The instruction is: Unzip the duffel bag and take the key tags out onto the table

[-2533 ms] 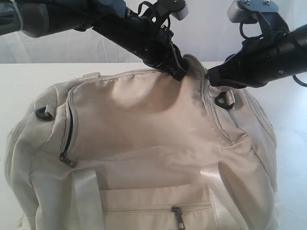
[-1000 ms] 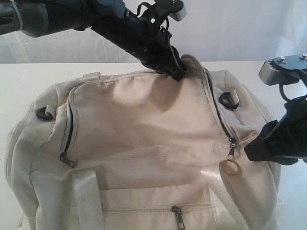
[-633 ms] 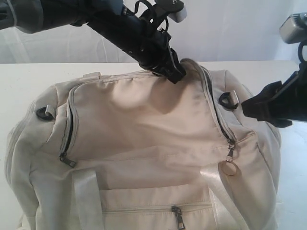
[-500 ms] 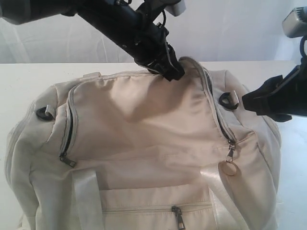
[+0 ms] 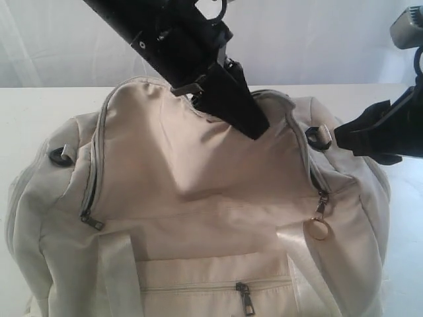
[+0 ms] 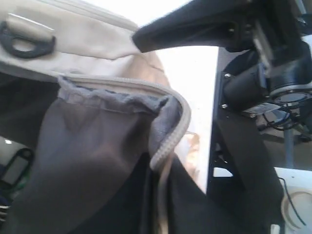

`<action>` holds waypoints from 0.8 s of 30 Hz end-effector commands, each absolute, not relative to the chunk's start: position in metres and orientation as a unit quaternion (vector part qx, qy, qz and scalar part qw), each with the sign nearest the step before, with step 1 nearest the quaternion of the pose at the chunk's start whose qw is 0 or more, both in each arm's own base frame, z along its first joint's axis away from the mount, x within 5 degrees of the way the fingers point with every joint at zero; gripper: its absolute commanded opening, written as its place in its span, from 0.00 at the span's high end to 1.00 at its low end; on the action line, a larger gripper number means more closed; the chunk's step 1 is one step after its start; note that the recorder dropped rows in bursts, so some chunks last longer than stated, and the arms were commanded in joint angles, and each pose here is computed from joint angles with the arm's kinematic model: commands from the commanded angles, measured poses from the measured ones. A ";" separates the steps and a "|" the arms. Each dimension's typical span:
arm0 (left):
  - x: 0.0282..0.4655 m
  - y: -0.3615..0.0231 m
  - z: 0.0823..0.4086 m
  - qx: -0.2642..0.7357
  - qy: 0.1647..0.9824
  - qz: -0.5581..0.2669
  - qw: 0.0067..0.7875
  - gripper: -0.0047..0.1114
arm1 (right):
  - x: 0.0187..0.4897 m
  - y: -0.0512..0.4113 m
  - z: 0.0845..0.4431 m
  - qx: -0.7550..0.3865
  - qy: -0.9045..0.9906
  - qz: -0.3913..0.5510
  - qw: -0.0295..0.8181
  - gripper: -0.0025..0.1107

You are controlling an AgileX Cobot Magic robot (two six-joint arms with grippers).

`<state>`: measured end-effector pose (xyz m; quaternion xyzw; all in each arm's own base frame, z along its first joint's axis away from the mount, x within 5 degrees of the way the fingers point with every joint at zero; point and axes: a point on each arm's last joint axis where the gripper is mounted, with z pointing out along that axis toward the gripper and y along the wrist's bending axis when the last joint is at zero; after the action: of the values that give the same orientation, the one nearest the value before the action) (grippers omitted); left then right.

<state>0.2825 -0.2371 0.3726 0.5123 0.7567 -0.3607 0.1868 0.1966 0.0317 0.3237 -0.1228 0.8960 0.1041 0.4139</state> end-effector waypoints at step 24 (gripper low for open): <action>0.103 -0.262 0.270 0.478 0.815 -0.322 0.053 0.96 | 0.194 0.021 0.322 -0.088 0.910 0.057 0.402 0.55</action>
<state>0.1114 -0.2651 0.2779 0.4922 0.8070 -0.3176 0.0750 0.1958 0.0212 0.3205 -0.0929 0.9105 0.0547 0.3992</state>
